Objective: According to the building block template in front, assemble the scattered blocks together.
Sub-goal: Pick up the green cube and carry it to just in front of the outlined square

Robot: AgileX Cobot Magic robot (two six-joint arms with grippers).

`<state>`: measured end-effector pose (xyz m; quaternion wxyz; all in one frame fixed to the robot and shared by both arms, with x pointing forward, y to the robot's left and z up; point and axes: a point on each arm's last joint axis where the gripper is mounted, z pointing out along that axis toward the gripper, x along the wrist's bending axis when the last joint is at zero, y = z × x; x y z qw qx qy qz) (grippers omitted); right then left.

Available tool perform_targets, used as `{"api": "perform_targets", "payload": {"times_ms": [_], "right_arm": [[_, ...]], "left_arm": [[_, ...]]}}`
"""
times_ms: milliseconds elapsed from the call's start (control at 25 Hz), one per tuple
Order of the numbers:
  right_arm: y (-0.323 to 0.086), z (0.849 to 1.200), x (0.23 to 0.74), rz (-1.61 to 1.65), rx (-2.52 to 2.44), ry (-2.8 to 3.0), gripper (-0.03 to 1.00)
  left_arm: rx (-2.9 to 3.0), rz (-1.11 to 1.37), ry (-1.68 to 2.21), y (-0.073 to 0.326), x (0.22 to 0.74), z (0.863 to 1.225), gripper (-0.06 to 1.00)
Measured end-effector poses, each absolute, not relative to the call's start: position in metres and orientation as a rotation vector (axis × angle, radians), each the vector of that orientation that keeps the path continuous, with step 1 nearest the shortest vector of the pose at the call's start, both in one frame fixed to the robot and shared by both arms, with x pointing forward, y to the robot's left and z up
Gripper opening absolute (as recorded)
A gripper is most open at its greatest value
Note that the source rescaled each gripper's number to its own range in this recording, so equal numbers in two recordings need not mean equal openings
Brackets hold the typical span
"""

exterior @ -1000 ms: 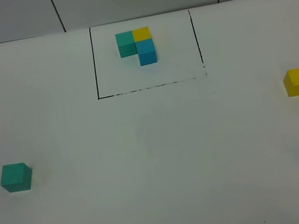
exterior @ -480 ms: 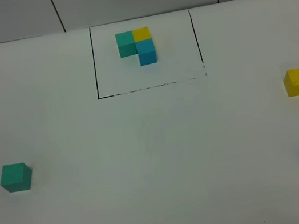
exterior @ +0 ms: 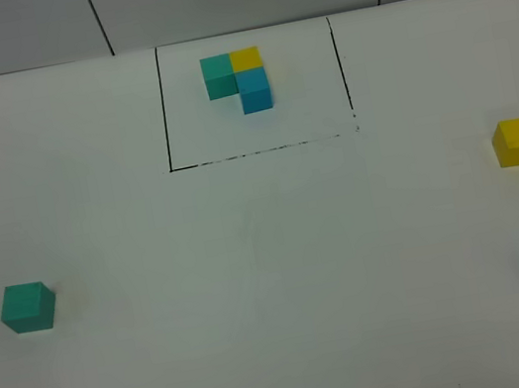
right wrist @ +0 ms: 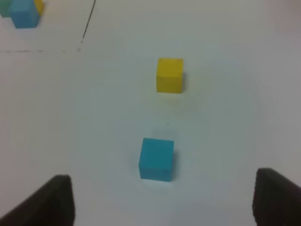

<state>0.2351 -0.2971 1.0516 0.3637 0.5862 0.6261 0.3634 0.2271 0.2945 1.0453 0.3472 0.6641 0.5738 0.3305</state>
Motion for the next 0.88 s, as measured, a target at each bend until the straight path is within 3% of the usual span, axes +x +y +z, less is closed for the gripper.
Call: {"api": "perform_targets", "payload": {"times_ms": [440,880], "right_arm": [[-0.297,1.052,0.235,0.935,1.509,1.611,0.57],[-0.297,1.052,0.235,0.935,1.509,1.611,0.57]], "left_arm": [[1.804,0.867,1.705,0.308,0.257,1.052,0.75],[2.032,0.528,1.973,0.307,0.389,1.068,0.75]]}}
